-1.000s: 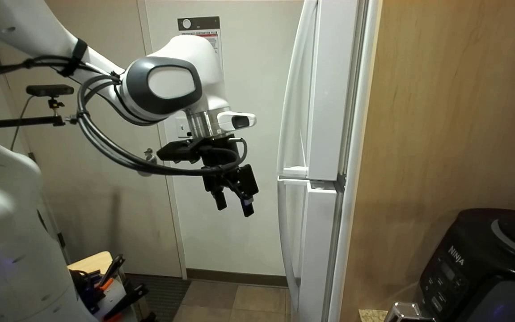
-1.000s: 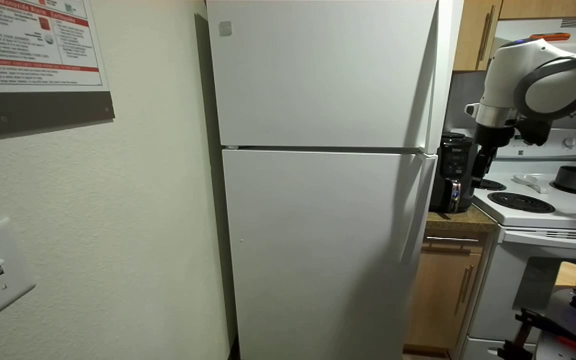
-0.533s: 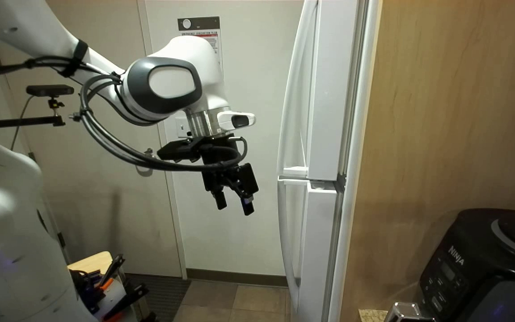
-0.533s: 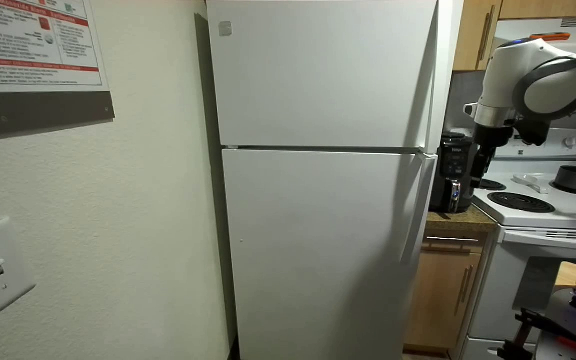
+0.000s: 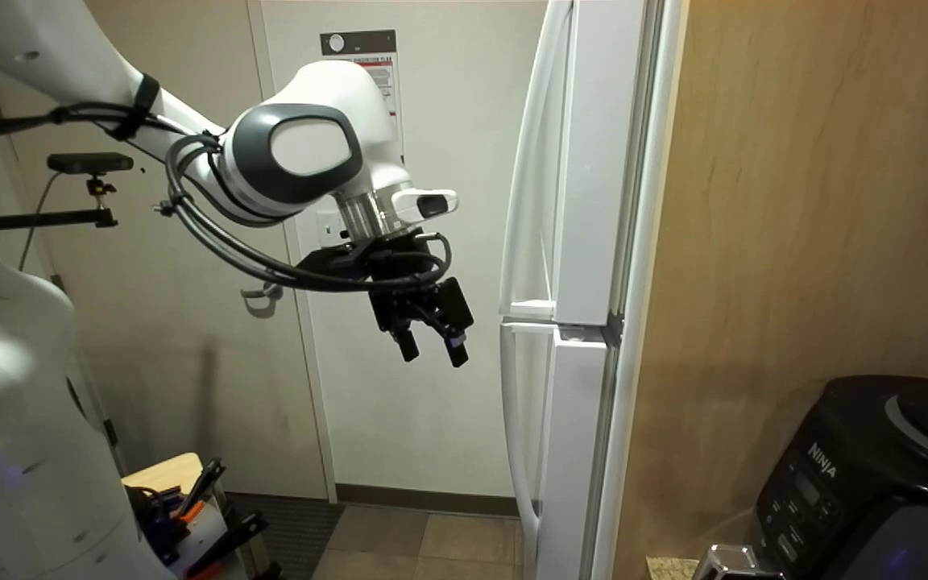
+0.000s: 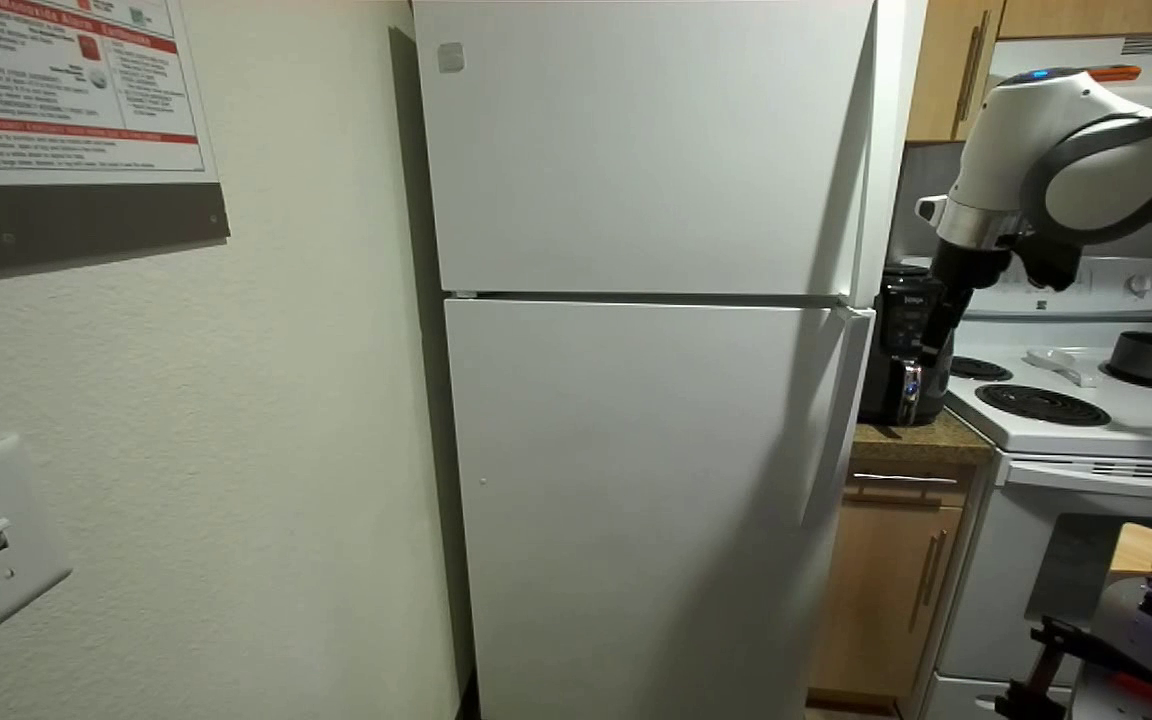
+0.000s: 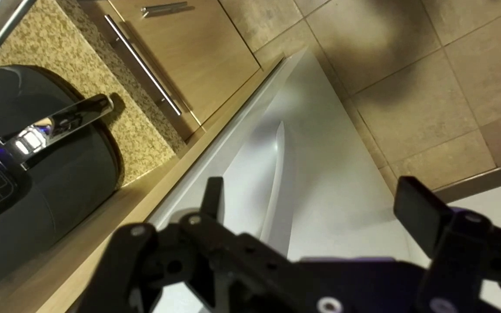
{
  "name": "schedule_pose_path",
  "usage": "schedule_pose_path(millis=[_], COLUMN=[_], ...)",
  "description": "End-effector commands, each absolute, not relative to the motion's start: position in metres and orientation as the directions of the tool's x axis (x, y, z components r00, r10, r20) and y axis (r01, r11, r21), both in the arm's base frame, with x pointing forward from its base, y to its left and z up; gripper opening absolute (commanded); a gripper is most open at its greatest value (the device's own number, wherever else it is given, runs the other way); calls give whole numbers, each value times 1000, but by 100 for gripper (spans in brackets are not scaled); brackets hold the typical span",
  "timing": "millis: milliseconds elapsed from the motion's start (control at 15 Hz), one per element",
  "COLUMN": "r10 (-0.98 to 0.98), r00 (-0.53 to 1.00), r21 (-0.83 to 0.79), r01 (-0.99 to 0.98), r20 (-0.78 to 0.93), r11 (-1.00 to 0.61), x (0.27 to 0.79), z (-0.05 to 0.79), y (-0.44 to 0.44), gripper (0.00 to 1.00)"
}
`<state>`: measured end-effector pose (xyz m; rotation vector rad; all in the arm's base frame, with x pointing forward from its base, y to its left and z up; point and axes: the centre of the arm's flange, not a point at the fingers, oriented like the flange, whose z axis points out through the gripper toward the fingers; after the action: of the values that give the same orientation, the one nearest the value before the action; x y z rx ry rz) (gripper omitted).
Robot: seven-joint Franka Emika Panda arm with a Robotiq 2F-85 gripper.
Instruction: Open the fridge
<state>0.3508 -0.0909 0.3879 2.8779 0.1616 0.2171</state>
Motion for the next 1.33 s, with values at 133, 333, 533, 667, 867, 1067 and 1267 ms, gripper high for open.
schedule_pose_path(millis=[133, 333, 533, 667, 867, 1067, 1267], r10=[123, 128, 146, 170, 214, 264, 292], r00=[973, 963, 951, 937, 909, 879, 863], r21=[259, 262, 265, 274, 297, 323, 338], r01=[70, 64, 72, 84, 107, 135, 152], r20=[196, 235, 273, 305, 358, 397, 412], r11=[-963, -963, -962, -958, -949, -937, -929], x=[376, 388, 397, 401, 406, 403, 399], z=[369, 362, 357, 356, 357, 358, 358], y=[-95, -100, -103, -104, -106, -107, -109], gripper=[100, 100, 100, 100, 100, 100, 100])
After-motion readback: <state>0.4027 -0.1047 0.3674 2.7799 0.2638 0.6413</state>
